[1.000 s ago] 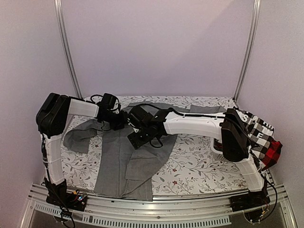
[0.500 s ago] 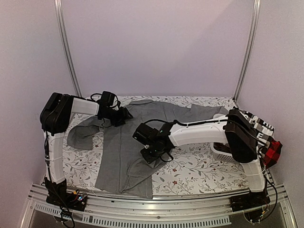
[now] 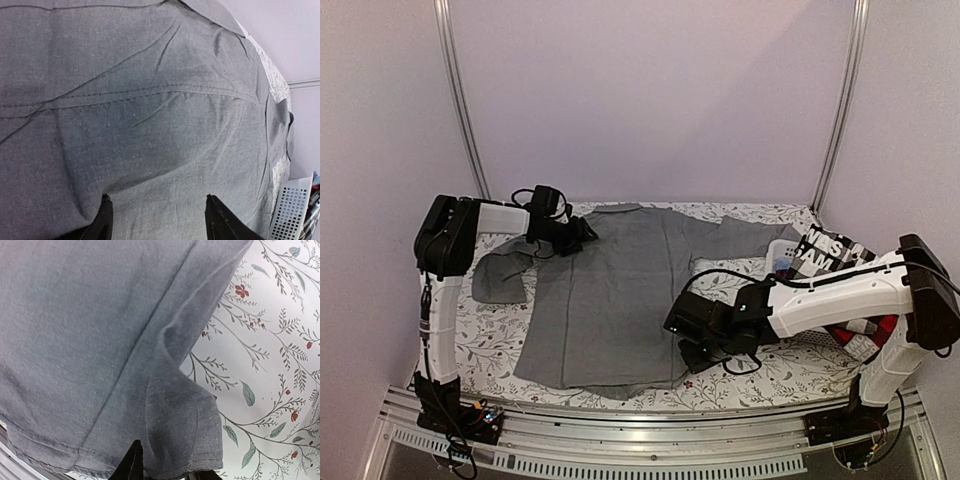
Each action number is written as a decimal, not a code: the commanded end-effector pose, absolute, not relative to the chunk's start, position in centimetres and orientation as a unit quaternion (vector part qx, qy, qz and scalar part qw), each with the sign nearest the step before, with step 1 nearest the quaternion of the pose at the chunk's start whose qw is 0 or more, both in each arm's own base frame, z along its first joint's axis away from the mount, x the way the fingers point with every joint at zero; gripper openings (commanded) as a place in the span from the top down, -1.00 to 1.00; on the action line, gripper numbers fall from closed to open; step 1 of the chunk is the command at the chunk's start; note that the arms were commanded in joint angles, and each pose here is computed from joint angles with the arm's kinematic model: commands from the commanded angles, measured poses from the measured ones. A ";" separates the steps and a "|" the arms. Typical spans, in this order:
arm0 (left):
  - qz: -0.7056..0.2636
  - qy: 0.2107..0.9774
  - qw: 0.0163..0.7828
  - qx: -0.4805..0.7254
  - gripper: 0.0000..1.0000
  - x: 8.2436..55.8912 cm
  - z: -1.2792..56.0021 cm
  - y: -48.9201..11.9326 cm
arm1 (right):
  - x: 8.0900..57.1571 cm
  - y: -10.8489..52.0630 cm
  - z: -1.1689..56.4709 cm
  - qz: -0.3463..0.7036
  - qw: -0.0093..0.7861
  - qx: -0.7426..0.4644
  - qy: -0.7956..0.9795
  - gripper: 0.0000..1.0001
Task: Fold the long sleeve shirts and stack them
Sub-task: Smooth out the flattened shirt at the center of the board.
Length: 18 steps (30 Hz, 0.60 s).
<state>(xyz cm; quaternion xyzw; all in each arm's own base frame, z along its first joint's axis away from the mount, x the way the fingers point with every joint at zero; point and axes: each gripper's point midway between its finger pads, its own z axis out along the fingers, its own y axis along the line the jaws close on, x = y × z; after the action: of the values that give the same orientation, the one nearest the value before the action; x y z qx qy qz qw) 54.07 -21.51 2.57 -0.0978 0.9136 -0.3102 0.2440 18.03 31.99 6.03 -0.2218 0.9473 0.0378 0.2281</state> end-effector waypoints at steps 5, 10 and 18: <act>-0.290 0.933 0.206 -0.057 -0.29 52.5 1.6 -22.1 | 18.0 30.7 9.6 0.056 0.255 -0.153 0.953 -0.05; -0.297 0.920 0.254 -0.033 -0.43 52.9 7.5 -22.8 | 19.7 31.4 12.6 0.040 0.292 -0.147 0.944 -0.30; -0.276 0.905 0.318 -0.059 -0.48 52.2 14.6 -19.6 | 21.4 34.4 13.3 0.083 0.308 -0.155 0.935 -0.24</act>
<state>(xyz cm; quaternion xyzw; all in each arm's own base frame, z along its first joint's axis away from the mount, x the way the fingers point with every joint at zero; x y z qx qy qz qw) 52.70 -21.62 9.76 -0.0481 0.9166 -0.2900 0.2711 20.30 33.14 13.34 -0.1490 0.9403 0.0714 0.2975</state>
